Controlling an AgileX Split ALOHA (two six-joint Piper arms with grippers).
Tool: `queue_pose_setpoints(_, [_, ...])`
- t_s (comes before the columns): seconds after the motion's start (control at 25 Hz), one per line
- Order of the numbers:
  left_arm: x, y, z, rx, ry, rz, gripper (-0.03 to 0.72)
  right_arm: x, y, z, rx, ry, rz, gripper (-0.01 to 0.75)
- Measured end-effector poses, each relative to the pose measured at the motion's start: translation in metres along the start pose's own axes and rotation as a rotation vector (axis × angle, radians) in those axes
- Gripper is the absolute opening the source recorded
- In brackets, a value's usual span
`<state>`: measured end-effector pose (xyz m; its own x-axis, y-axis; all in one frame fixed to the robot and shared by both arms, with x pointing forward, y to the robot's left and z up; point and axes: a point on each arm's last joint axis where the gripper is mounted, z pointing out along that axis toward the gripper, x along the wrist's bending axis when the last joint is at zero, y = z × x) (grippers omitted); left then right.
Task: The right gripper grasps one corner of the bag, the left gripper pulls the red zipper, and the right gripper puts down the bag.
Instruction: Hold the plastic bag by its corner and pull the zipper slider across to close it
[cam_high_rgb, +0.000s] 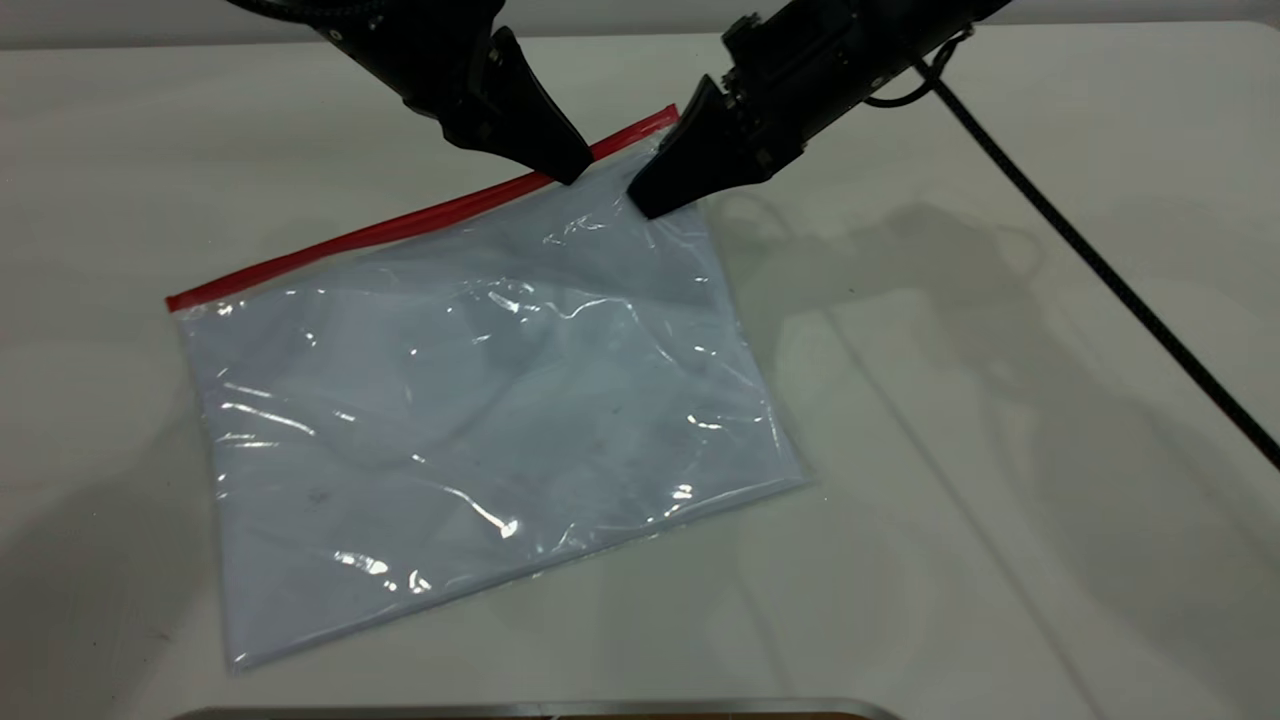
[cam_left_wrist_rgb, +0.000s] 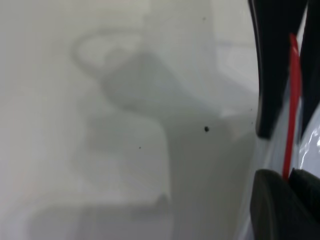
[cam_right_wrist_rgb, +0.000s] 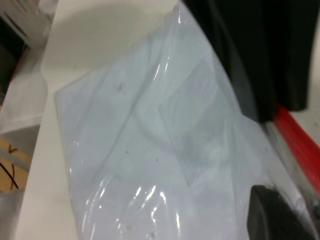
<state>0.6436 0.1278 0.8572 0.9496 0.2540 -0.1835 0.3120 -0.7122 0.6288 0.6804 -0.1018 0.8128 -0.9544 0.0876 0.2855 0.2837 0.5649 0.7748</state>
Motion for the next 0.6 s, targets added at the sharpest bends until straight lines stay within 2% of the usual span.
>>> queue_pose_setpoints(0.36, [0.011,-0.009,-0.008,0.015,0.051,-0.006,0.053,-0.023,-0.026,-0.053,-0.064,-0.055,0.193,0.033])
queue_pose_setpoints(0.6, [0.022,-0.025,-0.021,0.049,0.078,-0.078,0.053,-0.037,-0.047,-0.088,-0.100,-0.120,0.308,0.034])
